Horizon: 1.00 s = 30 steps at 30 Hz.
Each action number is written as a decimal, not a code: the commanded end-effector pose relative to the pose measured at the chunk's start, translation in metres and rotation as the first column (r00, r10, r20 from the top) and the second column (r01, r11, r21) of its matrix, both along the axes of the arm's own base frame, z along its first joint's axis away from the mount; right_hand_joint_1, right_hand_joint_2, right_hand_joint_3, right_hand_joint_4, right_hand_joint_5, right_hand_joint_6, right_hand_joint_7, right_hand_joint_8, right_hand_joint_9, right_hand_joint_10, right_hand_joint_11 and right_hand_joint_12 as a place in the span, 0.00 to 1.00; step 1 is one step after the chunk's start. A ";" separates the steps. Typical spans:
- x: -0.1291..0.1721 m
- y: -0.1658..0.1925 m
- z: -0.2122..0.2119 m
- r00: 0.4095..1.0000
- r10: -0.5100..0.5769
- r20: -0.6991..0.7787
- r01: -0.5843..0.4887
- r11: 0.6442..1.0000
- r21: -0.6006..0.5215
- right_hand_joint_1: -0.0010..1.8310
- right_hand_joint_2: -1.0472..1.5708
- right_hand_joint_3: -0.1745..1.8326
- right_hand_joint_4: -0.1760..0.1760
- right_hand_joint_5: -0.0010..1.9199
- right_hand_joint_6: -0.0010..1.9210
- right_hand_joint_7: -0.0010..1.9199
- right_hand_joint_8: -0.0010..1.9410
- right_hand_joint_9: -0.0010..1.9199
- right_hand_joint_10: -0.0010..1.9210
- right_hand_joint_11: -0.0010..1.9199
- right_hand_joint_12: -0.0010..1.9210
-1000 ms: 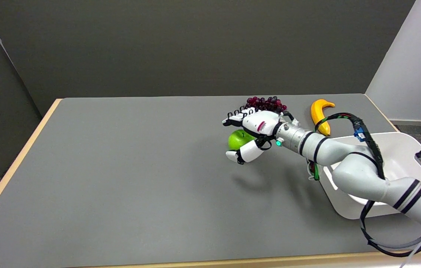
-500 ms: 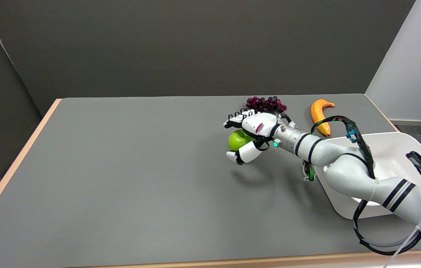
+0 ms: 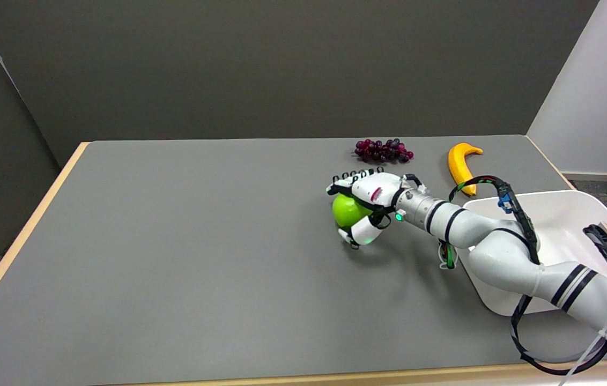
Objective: Pick up the green apple.
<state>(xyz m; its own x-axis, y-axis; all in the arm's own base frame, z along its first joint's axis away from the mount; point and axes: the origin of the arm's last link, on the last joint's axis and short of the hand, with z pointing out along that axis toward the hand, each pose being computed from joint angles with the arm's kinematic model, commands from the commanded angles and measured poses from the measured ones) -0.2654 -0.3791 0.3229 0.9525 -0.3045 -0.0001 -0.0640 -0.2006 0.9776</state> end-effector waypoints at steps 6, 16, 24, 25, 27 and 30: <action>-0.005 0.007 -0.006 0.998 0.047 -0.052 -0.045 0.998 0.043 0.60 0.90 0.15 0.30 0.22 0.89 0.34 0.84 0.34 0.77 0.21 1.00; 0.019 0.004 -0.007 0.983 0.179 0.028 -0.180 0.983 0.037 0.59 0.92 0.15 0.24 0.19 0.89 0.30 0.94 0.32 0.95 0.16 1.00; 0.114 0.009 0.005 0.859 0.500 0.107 -0.503 0.864 0.004 0.58 0.89 0.22 0.25 0.22 0.88 0.32 0.94 0.35 0.98 0.19 1.00; 0.126 0.013 0.011 0.835 0.544 0.088 -0.546 0.838 -0.001 0.59 0.89 0.22 0.24 0.22 0.87 0.33 0.93 0.36 0.98 0.20 1.00; 0.148 0.024 0.021 0.786 0.617 0.035 -0.617 0.787 -0.015 0.59 0.87 0.24 0.24 0.23 0.86 0.34 0.92 0.37 0.98 0.23 1.00; 0.177 0.041 0.051 0.715 0.696 -0.072 -0.699 0.711 -0.072 0.60 0.86 0.26 0.23 0.24 0.85 0.35 0.90 0.39 0.97 0.27 1.00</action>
<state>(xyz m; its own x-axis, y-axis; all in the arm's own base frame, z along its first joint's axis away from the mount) -0.2228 -0.3770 0.3195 0.9976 -0.0627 0.0306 -0.0452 -0.2481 0.9677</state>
